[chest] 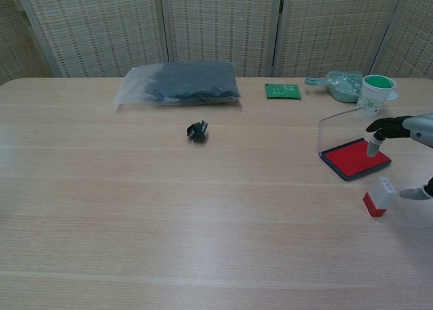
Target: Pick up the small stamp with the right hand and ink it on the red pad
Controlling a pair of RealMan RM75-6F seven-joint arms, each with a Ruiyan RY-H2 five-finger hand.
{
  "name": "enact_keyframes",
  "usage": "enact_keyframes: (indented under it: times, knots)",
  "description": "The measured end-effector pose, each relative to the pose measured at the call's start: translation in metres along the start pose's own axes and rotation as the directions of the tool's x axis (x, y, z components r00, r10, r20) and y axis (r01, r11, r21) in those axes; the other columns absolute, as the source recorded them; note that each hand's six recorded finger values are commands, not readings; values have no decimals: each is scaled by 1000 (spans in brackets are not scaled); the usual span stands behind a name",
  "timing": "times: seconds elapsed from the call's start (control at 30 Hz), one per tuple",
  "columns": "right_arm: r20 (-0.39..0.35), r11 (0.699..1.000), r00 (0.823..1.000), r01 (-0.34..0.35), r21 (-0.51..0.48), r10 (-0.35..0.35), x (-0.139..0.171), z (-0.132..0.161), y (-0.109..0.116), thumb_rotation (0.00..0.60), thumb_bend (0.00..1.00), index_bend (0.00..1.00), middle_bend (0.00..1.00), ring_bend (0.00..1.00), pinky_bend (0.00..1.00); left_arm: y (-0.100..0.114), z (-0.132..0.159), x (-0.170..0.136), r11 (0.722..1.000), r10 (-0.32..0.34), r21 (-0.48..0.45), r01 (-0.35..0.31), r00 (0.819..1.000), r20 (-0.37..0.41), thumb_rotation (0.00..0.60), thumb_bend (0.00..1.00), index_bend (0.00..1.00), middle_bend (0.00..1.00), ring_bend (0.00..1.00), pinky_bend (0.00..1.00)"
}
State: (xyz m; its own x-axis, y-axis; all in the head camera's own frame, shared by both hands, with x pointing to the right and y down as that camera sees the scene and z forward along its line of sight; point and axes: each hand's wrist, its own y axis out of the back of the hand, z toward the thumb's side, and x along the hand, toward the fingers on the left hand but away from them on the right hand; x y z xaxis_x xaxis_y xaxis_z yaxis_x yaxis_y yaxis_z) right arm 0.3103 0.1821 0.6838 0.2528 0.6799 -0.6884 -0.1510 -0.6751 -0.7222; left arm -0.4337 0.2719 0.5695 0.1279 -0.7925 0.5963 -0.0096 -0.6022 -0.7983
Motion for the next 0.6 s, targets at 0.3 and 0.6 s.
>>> enact_keyframes:
  times: [0.3,0.6]
  knots:
    - [45,999,999,26,32,-27,1,-1,-8,600,191,317,83,127,171,0,1,-1,1000,-4,-7,4,1000,9,600,70,125,0,41,269]
    - [76,1000,997,15,17,-17,-2,-4,-18,600,191,336,92,127,171,4,2,-3,1000,8,-20,-8,1000,27,600,70,123,0,41,269]
